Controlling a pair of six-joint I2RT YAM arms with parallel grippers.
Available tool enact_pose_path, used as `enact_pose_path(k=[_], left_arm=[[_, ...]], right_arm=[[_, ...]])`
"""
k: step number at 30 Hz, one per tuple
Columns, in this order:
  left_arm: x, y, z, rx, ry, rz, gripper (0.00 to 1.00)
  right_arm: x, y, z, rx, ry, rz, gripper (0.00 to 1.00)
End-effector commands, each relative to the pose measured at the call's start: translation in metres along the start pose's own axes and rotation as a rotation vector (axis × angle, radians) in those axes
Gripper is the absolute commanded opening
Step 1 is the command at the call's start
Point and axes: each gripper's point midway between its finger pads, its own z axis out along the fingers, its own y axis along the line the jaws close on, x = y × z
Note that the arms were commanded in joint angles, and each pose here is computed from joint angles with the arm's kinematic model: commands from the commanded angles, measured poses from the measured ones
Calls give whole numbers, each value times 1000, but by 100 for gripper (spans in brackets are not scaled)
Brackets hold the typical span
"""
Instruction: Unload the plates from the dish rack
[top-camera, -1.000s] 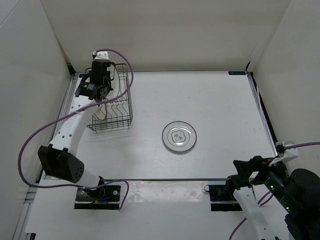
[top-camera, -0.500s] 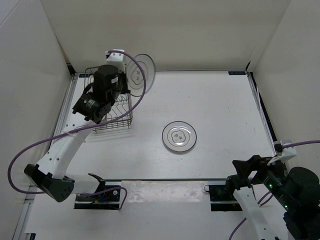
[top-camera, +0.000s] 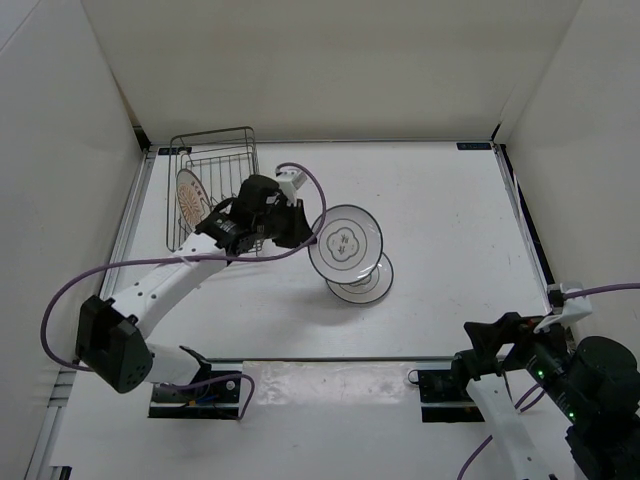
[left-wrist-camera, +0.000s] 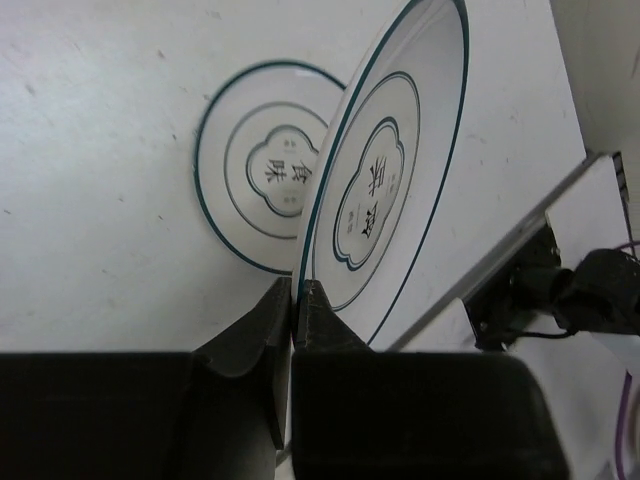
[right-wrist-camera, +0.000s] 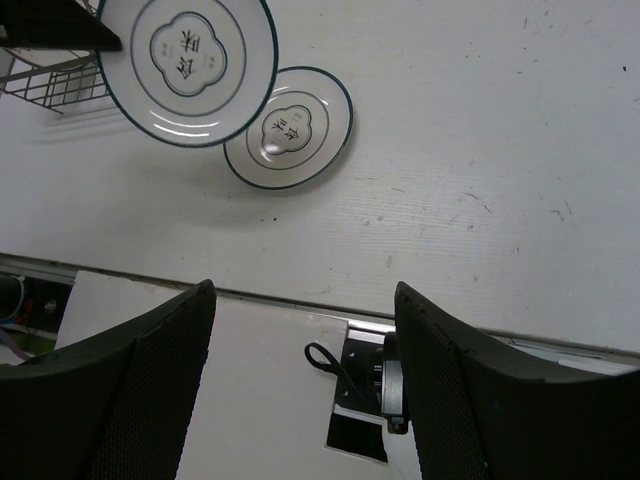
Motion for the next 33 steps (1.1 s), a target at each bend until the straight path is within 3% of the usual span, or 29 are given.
enact_pose_path(k=[1,8,17,27,33], left_arm=[[5,-21,12,142,32,-68,5],[37,-13,51,178,137,-125,5],[54,16,91,58,184,-66,5],[50,23,118,36,211,-69,23],[52,26,121,14,239,-58,46]], right_arm=[[68,-11,-20,55,270,51,75],[70,-12,-21,57,274,48,76],[75,-14,-20,54,282,40,79],[76,-17,-16,65,287,38,79],[77,-18,-14,68,294,33,79]])
